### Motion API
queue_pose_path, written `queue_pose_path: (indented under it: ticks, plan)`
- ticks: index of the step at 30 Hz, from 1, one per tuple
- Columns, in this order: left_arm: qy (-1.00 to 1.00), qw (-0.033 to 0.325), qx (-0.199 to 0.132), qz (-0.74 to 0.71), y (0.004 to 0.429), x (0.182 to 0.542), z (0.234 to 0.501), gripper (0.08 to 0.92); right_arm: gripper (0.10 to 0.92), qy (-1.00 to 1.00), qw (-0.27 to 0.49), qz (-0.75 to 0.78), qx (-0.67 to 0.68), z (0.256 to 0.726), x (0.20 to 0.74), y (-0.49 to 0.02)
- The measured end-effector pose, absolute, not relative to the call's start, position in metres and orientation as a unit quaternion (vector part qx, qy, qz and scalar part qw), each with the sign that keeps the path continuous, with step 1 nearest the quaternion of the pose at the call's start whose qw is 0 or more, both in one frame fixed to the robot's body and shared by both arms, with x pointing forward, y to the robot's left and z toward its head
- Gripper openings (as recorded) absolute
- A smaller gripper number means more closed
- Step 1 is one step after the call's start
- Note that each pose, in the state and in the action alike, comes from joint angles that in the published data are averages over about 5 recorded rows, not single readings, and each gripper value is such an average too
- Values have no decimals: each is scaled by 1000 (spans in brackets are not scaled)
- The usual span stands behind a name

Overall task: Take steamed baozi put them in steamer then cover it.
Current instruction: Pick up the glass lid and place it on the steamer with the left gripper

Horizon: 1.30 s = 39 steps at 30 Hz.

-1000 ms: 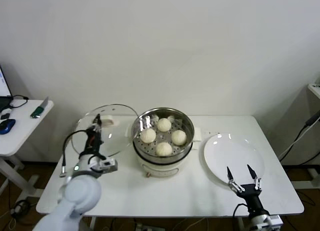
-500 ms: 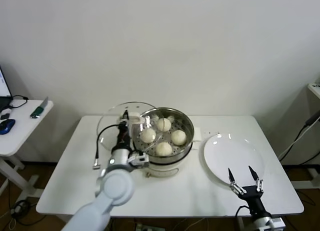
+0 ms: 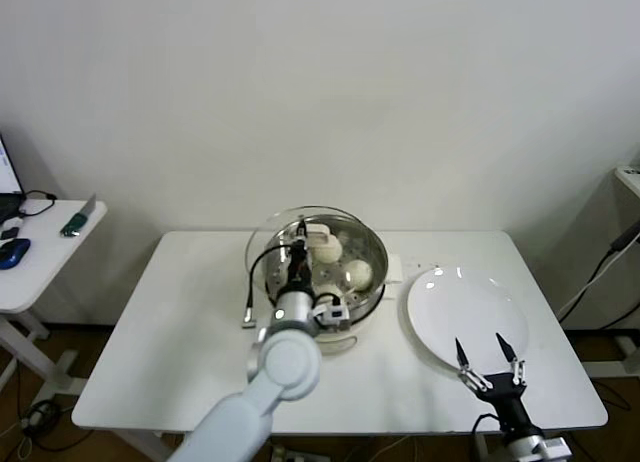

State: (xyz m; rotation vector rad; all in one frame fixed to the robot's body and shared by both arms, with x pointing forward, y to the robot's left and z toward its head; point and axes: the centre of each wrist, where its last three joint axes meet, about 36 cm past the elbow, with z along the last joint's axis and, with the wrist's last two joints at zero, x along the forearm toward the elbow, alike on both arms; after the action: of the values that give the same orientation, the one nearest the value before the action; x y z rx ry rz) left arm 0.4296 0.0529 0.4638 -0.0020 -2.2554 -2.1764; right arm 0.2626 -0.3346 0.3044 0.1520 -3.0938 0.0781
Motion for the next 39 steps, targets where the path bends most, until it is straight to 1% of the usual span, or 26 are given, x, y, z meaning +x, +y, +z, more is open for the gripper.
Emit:
queue_pose_path:
  ticks: [8,16,24,39]
  plan:
    - [-730,1,-4,-684,31,437,463,136,823,-998,22,23,50,302,258,-333]
    - [-738,4,-6,-675,15,440,455,136,823,-998,20,22,49,302,257,-333]
    - [-735,11,0,-678,17,444,442,136,823,-998,18,22,47,302,257,-333]
    - [-738,17,3,-674,19,444,426,136,823,-998,13,25,47,304,261,-335]
